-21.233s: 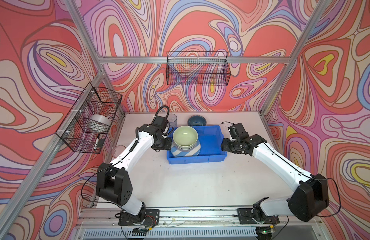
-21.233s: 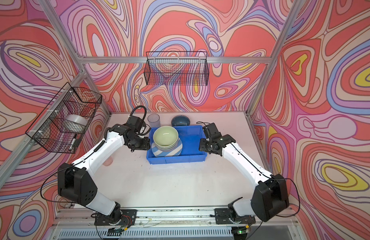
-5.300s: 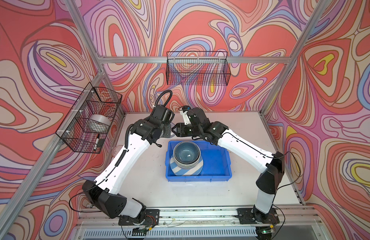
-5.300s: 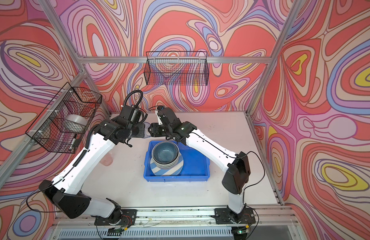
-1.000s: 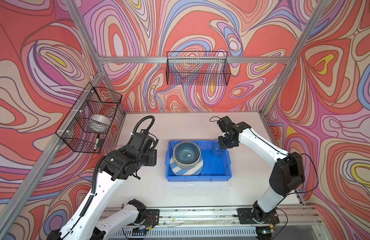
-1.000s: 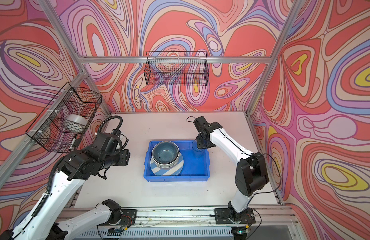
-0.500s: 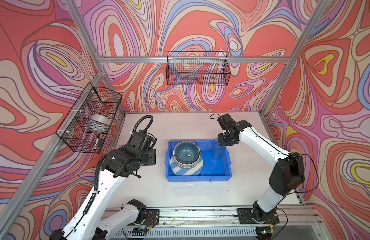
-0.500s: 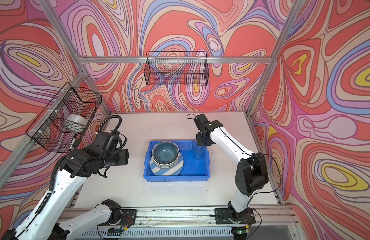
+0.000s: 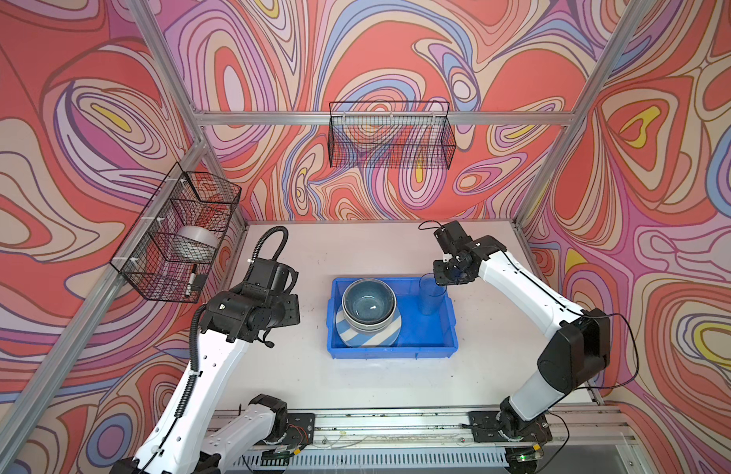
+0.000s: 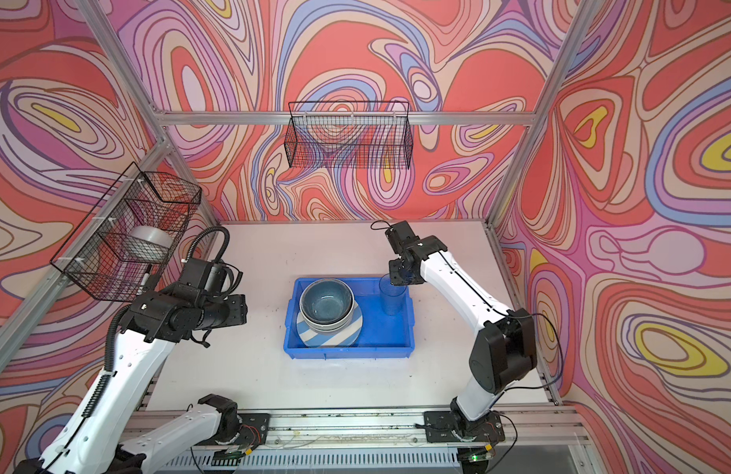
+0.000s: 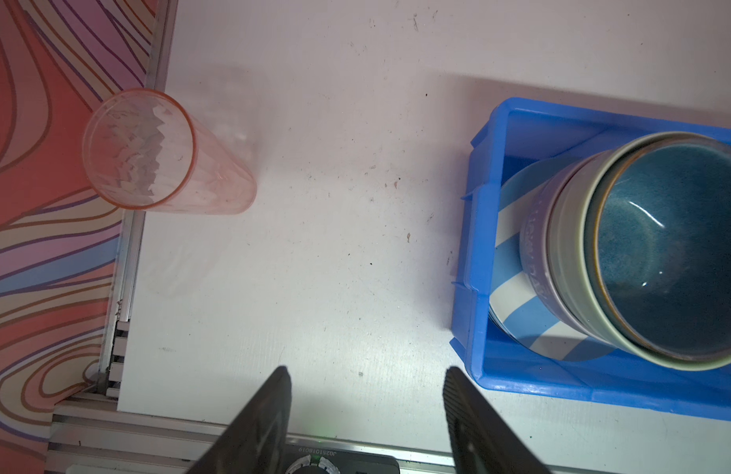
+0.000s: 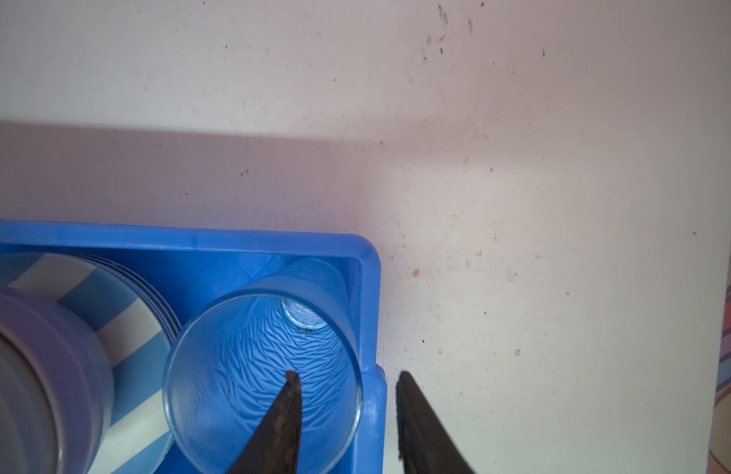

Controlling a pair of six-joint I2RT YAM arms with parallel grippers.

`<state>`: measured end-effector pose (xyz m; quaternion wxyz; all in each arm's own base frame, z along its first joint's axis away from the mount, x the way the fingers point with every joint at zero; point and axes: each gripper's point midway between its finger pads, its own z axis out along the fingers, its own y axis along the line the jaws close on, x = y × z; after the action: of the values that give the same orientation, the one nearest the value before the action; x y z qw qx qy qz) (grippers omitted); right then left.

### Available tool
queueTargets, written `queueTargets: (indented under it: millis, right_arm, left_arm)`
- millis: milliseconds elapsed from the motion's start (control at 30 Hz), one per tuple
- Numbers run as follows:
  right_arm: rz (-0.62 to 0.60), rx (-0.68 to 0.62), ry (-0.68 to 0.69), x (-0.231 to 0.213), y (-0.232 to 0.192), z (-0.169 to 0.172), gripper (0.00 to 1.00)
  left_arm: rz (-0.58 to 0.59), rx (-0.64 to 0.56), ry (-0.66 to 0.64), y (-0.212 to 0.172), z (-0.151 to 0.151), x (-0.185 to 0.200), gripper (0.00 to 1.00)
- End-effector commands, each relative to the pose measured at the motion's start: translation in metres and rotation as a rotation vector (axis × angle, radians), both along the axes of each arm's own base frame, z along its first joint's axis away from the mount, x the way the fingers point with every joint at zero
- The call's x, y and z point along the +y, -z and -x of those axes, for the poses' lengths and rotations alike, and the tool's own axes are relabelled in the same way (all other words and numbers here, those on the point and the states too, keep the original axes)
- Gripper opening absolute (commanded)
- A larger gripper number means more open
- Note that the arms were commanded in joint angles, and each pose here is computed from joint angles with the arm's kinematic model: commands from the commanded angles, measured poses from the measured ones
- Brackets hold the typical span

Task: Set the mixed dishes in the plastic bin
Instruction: 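Open the right gripper off the glass while left moves to the pink cup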

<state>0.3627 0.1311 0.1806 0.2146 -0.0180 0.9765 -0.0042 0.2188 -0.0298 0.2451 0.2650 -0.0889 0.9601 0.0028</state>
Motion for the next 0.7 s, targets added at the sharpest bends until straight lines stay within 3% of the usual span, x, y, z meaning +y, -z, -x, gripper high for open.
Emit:
queueTargets:
  millis: [0,333,667]
  right_arm:
    - [-0.047,-0.036,-0.030,0.004,-0.014,0.002,0.42]
    - [-0.258,-0.133,-0.102,0.031,-0.044,0.013,0.50]
    - [-0.376,-0.153,-0.171,0.047,-0.041,0.029,0.50]
  left_arm:
    - [-0.017,0.057,-0.015,0.008,0.009,0.008,0.63]
    - [-0.041,0.121,-0.119,0.030,0.002,0.045,0.60]
    - [-0.225,0.155,-0.206,0.039,-0.037,0.087,0.52]
